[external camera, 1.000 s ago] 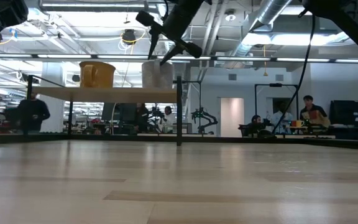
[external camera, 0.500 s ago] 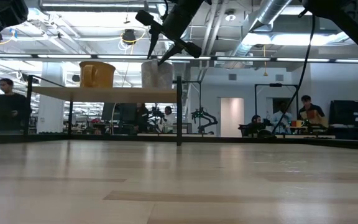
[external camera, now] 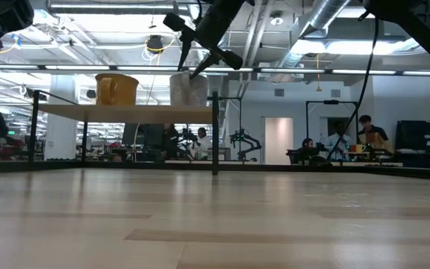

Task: Stack small to large cups/mugs on shelf
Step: Put the gray mug on the shelf

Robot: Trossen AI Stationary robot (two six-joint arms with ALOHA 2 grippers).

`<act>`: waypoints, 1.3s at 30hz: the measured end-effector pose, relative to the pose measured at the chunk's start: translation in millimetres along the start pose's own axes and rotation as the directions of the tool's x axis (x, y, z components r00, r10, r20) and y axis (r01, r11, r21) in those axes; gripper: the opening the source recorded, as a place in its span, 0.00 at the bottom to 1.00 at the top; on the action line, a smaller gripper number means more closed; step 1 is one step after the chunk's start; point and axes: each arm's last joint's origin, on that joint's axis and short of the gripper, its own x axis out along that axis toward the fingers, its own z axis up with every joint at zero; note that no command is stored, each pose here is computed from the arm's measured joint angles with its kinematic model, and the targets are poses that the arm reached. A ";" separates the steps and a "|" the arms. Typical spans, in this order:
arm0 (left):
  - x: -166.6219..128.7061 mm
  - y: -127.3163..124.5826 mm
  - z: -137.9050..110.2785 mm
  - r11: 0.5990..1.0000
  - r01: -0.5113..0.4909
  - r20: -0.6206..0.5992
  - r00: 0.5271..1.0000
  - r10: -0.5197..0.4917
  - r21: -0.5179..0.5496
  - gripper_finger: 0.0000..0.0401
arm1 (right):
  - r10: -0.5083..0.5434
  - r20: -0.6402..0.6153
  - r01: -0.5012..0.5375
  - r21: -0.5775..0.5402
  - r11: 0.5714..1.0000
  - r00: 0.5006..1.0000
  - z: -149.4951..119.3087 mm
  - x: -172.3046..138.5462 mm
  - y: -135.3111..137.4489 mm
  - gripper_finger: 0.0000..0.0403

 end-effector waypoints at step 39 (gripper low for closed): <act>0.0 0.2 -1.0 1.000 0.003 -0.034 0.999 -0.003 0.004 0.08 | -0.096 0.047 0.097 -0.008 0.995 0.994 23.1 -28.6 -13.9 0.42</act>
